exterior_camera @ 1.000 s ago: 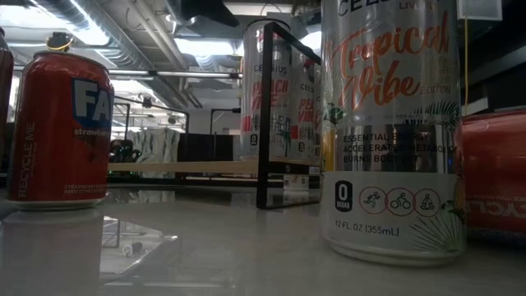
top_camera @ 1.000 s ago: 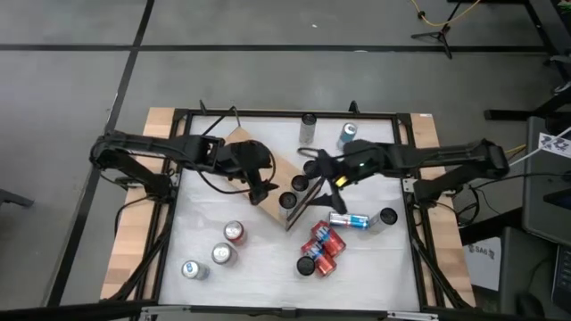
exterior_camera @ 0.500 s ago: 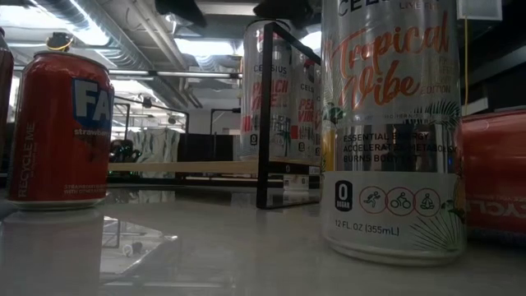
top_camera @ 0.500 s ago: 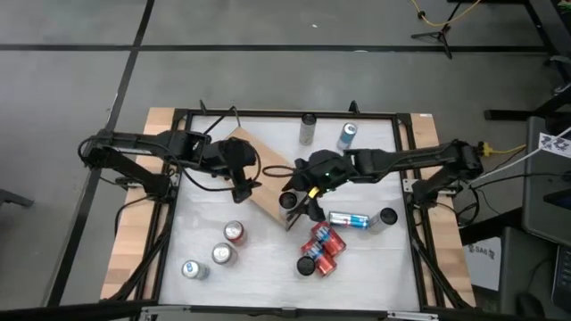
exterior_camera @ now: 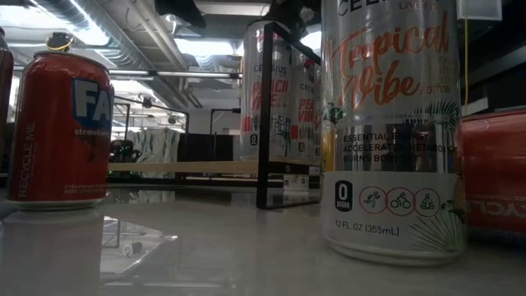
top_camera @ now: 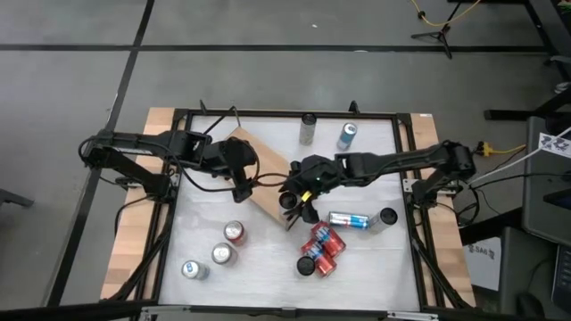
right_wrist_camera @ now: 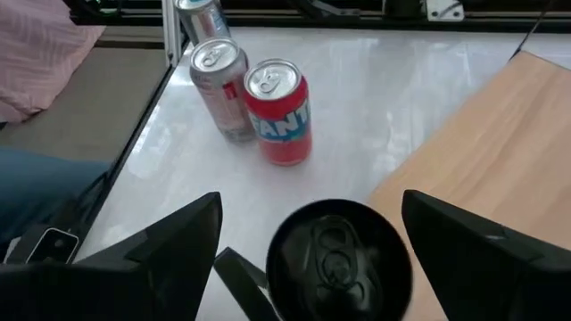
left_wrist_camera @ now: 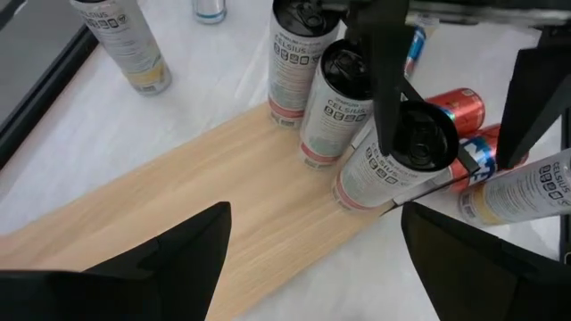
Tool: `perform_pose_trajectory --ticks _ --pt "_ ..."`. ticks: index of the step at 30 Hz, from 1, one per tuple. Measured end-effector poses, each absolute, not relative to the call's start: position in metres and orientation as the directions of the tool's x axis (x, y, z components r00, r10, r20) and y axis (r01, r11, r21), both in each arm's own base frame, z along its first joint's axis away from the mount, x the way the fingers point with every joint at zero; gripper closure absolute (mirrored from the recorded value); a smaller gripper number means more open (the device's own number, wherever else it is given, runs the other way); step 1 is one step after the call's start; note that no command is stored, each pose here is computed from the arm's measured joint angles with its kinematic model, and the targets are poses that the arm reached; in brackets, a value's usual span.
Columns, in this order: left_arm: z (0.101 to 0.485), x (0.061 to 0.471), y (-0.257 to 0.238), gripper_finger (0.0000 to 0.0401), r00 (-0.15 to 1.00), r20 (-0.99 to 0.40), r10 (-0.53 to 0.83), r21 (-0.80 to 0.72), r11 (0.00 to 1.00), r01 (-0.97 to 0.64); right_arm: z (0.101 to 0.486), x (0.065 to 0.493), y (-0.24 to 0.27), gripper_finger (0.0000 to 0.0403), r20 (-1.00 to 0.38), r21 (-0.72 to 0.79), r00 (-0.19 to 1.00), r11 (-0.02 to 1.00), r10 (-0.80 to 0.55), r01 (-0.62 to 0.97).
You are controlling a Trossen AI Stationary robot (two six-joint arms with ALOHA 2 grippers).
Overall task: Place canned beverage on shelf
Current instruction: Put the white-pink soda can on the shelf aligned with the other white-pink soda cans
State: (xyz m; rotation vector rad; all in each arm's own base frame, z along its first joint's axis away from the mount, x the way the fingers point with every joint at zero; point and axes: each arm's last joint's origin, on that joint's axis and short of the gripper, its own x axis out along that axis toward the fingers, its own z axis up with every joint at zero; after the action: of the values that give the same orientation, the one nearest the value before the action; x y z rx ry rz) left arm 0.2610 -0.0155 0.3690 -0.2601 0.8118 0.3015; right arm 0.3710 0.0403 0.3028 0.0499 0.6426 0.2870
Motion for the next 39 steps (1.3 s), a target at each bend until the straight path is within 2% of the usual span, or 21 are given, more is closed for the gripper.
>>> perform_pose_trajectory --ticks 8,39 --pt "0.3689 0.2612 -0.0155 0.0079 0.650 -0.742 0.164 -0.112 0.926 -0.361 0.2945 0.3710 0.0381 0.0061 -0.638 0.078 0.743 0.977 0.202 -0.198" --pt "0.3689 0.2613 -0.0155 0.0079 0.650 -0.742 0.164 -0.111 0.926 -0.361 0.2940 0.3702 0.0385 0.0061 -0.643 0.051 0.734 0.969 0.218 -0.243"
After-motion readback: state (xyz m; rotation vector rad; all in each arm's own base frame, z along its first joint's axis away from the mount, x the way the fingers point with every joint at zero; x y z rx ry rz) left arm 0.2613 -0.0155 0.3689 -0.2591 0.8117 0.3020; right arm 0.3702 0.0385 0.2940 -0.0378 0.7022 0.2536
